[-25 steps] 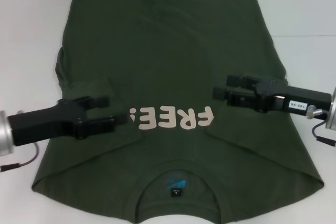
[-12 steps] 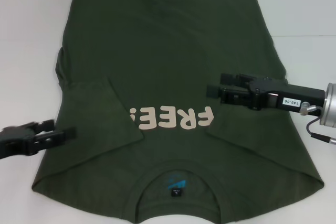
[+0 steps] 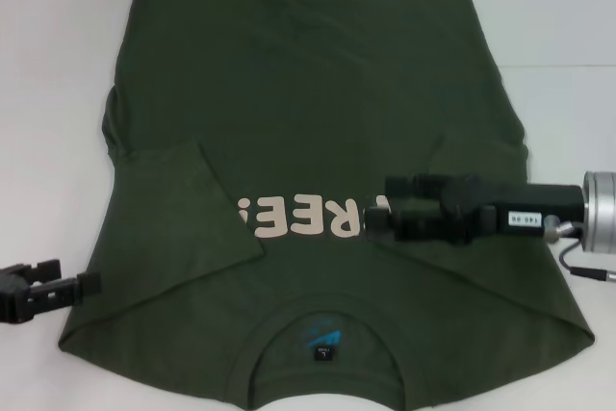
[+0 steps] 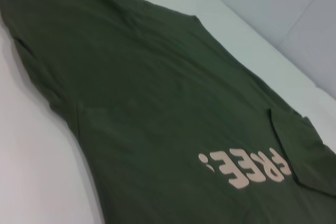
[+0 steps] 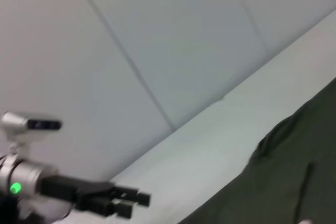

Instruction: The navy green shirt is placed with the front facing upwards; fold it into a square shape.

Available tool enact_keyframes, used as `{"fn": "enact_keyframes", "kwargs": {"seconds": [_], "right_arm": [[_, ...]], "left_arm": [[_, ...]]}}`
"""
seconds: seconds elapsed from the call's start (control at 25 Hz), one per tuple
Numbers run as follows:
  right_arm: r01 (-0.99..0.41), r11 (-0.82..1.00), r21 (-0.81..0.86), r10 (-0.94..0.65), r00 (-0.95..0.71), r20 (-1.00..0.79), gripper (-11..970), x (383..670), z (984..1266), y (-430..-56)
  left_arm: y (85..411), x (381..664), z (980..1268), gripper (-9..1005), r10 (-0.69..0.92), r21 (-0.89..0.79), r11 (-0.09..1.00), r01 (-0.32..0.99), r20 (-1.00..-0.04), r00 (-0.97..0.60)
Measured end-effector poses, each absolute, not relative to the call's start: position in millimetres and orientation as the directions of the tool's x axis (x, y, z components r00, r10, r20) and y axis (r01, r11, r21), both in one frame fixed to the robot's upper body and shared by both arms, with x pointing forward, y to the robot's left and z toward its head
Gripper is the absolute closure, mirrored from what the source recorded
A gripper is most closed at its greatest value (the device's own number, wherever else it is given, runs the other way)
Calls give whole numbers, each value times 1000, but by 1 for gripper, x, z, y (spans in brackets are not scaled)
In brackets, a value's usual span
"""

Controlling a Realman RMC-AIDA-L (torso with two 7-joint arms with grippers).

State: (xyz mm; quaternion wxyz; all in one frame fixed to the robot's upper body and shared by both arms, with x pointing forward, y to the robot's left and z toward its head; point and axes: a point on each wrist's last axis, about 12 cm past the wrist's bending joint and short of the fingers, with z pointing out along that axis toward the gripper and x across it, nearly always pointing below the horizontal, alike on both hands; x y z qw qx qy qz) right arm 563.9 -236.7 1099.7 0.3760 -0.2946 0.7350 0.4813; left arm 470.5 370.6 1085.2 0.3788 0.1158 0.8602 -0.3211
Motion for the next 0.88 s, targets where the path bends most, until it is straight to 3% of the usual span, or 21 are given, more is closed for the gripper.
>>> {"fn": "enact_keyframes", "kwargs": {"seconds": [0.28, 0.88], "right_arm": [[-837, 247, 488, -202, -537, -819, 17, 552, 1105, -242], [-830, 266, 491, -201, -546, -814, 18, 552, 1104, -246]], "left_arm": [[371, 469, 1083, 149, -4, -458, 770, 445, -701, -714], [372, 469, 1075, 149, 34, -433, 798, 420, -663, -748]]}}
